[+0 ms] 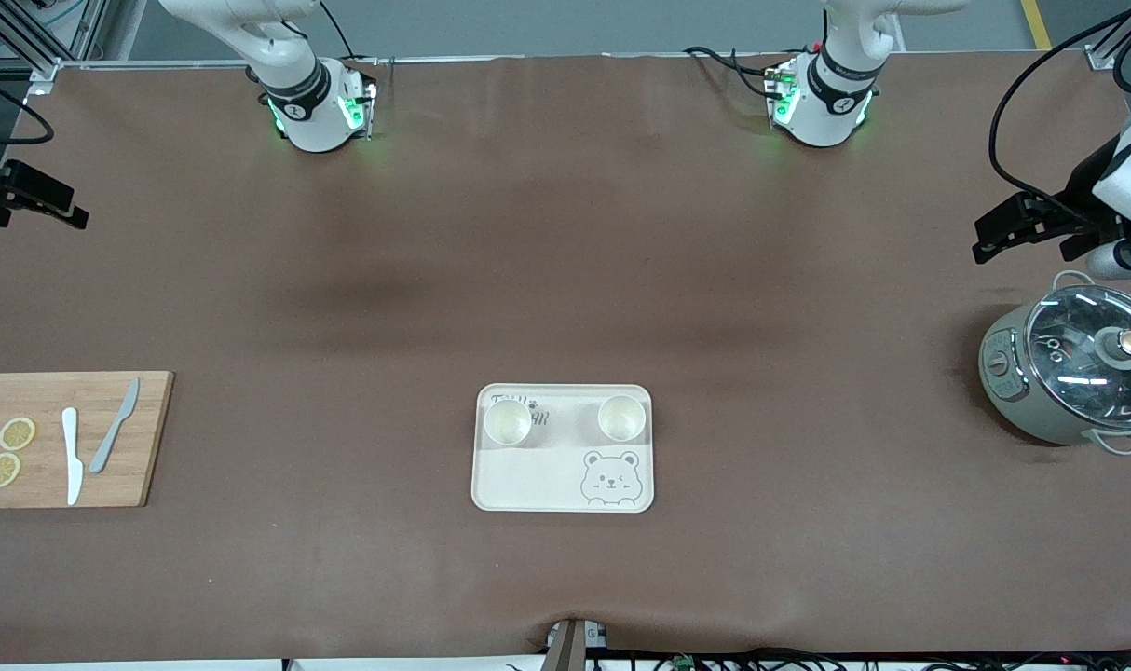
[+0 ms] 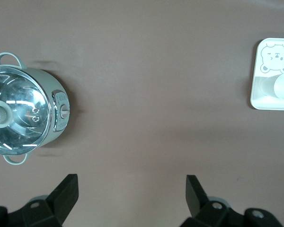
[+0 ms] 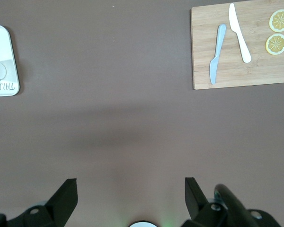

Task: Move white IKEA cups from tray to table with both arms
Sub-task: 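Move the left gripper from rest toward the white tray, then lower the left gripper onto a white paper cup and grasp it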

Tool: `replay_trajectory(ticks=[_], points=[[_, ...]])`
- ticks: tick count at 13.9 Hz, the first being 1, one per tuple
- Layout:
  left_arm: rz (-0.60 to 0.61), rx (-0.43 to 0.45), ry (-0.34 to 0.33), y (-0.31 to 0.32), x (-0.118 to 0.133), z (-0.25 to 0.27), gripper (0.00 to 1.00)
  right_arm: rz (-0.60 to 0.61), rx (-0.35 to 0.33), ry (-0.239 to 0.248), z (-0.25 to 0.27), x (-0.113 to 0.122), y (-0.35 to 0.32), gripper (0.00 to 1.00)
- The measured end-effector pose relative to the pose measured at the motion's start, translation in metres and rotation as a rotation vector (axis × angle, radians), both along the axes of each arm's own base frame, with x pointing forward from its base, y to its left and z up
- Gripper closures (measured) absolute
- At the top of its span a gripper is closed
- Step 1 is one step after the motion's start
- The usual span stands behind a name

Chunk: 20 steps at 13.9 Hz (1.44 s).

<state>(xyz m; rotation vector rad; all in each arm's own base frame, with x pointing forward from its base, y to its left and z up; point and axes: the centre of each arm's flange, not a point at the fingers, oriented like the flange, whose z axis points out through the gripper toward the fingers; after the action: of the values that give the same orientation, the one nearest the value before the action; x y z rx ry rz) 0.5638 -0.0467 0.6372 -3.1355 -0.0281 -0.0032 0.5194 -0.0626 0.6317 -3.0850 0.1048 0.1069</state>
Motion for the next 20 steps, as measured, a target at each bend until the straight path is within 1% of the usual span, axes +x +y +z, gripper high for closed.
replay_trajectory(ticks=[5, 10, 14, 16, 18, 20], points=[[0.009, 0.000, 0.003, 0.005, 0.002, -0.002, 0.00, 0.000, 0.000, 0.000, 0.000, 0.000, 0.000, 0.00], [0.012, 0.004, 0.057, -0.001, 0.021, -0.039, 0.00, 0.000, 0.000, 0.000, 0.000, 0.000, 0.000, 0.00], [0.027, 0.010, 0.111, -0.046, 0.049, -0.104, 0.00, 0.000, 0.000, 0.001, 0.000, 0.000, 0.000, 0.00], [0.033, 0.014, 0.125, -0.074, 0.062, -0.141, 0.00, 0.000, 0.000, 0.001, 0.000, 0.000, 0.000, 0.00], [0.075, 0.015, 0.113, -0.106, 0.072, -0.174, 0.00, 0.000, 0.000, 0.001, 0.000, 0.000, 0.000, 0.00], [0.134, 0.011, 0.083, -0.147, 0.078, -0.204, 0.00, 0.000, 0.000, 0.001, 0.000, 0.000, 0.000, 0.00]])
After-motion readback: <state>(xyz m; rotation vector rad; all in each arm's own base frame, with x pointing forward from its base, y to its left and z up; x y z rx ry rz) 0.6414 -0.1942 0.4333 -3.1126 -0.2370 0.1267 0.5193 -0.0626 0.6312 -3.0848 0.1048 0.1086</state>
